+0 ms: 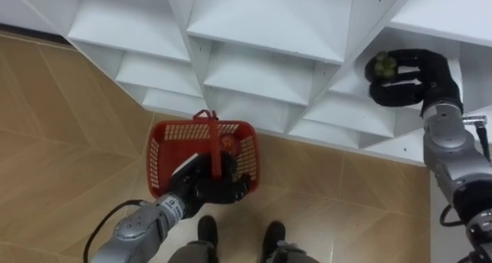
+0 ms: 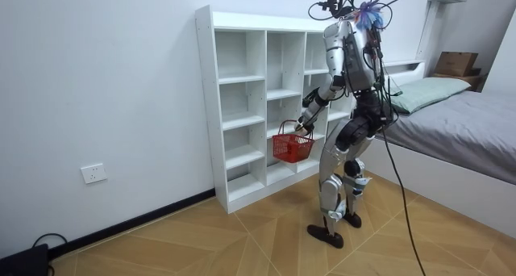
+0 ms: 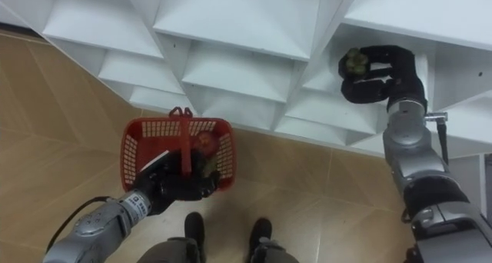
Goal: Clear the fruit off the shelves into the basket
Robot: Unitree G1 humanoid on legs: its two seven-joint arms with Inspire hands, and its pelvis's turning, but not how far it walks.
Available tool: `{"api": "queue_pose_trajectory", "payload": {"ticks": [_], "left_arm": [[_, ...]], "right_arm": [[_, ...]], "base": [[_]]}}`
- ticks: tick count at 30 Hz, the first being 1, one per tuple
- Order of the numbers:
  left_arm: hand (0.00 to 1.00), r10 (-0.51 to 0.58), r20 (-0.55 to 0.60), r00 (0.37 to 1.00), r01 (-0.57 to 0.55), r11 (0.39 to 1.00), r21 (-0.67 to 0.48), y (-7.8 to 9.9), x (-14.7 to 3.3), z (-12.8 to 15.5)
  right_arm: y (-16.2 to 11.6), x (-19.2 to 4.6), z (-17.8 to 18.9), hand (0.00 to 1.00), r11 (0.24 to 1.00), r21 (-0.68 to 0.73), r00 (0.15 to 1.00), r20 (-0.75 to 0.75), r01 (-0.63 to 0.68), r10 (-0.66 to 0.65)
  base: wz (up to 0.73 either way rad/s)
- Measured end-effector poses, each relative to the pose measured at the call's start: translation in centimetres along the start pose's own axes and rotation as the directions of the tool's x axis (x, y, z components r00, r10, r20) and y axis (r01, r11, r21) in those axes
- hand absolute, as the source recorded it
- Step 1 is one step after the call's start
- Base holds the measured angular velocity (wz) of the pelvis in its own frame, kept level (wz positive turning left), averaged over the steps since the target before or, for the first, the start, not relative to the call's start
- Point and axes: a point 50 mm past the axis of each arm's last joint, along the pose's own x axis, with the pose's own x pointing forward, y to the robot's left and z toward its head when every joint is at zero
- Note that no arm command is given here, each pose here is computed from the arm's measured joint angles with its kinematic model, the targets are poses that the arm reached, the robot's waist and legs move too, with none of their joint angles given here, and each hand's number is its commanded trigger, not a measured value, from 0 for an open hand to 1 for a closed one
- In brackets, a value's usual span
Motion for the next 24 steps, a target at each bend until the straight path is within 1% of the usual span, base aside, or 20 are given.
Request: {"api": "queue_pose_trajectory", "payload": {"ticks": [5, 11, 15, 20, 24], "left_arm": [[1.00, -0.003, 0.001, 1.000, 0.003, 1.000, -0.005, -0.1, 0.1, 0.0], [1.00, 0.000, 0.004, 1.000, 0.000, 1.000, 0.000, 0.0, -0.1, 0.0], [1.00, 0.014, 0.020, 1.000, -0.014, 1.000, -0.001, 0.4, -0.2, 0.4], [1.00, 0.048, 0.048, 0.998, -0.048, 0.999, -0.008, 0.9, -0.4, 0.9], [1.00, 0.054, 0.089, 0.995, -0.053, 0.999, -0.014, 0.8, -0.5, 1.5]], "right_arm": [[0.5, -0.1, 0.0, 1.00, 0.998, 0.048, 1.000, -0.008, -0.029, 0.029], [1.4, -0.4, 0.4, 1.00, 0.993, 0.037, 0.993, 0.027, -0.114, 0.113], [2.4, -1.4, 0.1, 1.00, 0.983, 0.018, 0.982, 0.053, -0.181, 0.180], [2.9, -2.7, -0.4, 1.00, 0.974, 0.024, 0.971, 0.079, -0.226, 0.224], [3.3, -3.7, -1.1, 1.00, 0.962, 0.029, 0.959, 0.083, -0.273, 0.269]], "base": [[0.00], [0.01], [0.02], [-0.01], [-0.05]]}}
